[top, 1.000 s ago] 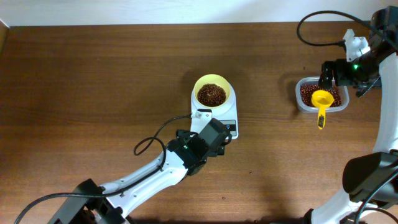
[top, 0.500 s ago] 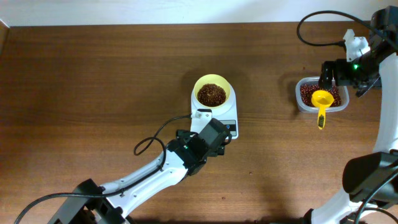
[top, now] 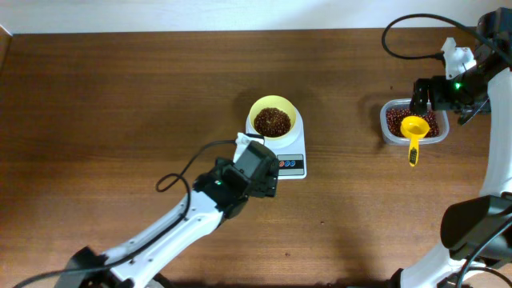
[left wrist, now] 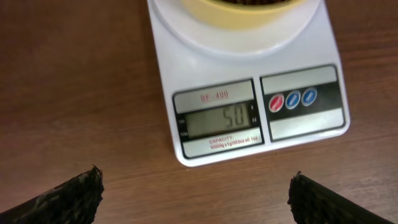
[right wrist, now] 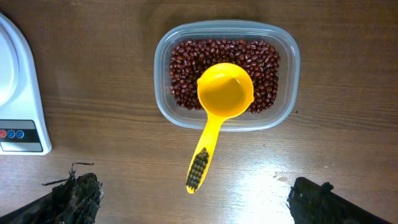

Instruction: Scoop item into bowl and weigh 50g on scale

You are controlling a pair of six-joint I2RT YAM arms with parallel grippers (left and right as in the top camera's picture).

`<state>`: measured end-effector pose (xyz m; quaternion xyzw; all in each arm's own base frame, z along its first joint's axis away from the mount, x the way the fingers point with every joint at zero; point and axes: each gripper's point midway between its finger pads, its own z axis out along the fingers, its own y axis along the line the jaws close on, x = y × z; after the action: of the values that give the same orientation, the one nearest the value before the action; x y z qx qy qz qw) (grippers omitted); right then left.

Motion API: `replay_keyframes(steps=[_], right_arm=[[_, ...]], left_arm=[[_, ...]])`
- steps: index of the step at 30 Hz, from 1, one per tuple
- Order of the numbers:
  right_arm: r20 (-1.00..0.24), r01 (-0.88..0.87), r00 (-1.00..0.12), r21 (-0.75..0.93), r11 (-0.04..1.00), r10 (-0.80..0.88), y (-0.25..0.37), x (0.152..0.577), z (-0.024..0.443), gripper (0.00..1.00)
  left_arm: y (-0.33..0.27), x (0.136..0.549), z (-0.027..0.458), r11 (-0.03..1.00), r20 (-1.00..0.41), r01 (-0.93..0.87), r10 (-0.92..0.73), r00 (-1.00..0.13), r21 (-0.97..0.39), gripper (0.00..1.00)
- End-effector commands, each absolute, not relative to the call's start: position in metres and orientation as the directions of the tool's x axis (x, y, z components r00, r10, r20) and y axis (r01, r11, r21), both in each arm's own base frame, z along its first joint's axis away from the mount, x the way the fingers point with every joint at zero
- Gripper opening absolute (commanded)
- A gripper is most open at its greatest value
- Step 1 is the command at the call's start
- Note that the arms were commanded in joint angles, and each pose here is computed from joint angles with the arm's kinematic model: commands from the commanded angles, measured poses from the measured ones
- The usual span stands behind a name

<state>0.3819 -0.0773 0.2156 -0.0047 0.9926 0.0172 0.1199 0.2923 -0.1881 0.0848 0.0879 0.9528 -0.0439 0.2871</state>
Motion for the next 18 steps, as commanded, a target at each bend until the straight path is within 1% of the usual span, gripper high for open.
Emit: replay_keyframes(steps=[1, 6, 10, 13, 15, 18], right_arm=[[-0.266, -0.009, -0.964, 0.016, 1.0, -0.004, -0.08, 0.383, 0.226, 0.99], [-0.266, -0.009, -0.964, 0.016, 1.0, -0.004, -0.08, 0.383, 0.226, 0.99], [-0.266, -0.009, -0.964, 0.016, 1.0, -0.004, -0.08, 0.383, 0.226, 0.99], [-0.266, -0.009, -0.964, 0.016, 1.0, -0.004, -0.08, 0.383, 0.226, 0.99], [-0.266, -0.009, -0.964, 0.016, 1.0, -0.004, -0.08, 0.383, 0.226, 0.99], [-0.266, -0.009, -0.964, 0.016, 1.0, -0.004, -0.08, 0.383, 0.226, 0.99]], left_arm=[[-0.174, 0.298, 0.11, 0.969, -0.603, 0.246, 0.183, -0.776, -0.022, 0.99], [-0.149, 0.291, 0.122, 0.975, -0.658, 0.221, 0.143, -0.739, -0.036, 0.99], [-0.13, 0.284, 0.125, 0.978, -0.731, 0.195, 0.075, -0.678, -0.08, 0.99], [-0.114, 0.281, 0.132, 0.969, -0.796, 0.225, 0.057, -0.603, -0.102, 0.99], [-0.101, 0.278, 0.136, 0.971, -0.827, 0.211, 0.025, -0.562, -0.115, 0.99], [-0.083, 0.273, 0.15, 0.973, -0.893, 0.206, -0.003, -0.451, -0.107, 0.99]])
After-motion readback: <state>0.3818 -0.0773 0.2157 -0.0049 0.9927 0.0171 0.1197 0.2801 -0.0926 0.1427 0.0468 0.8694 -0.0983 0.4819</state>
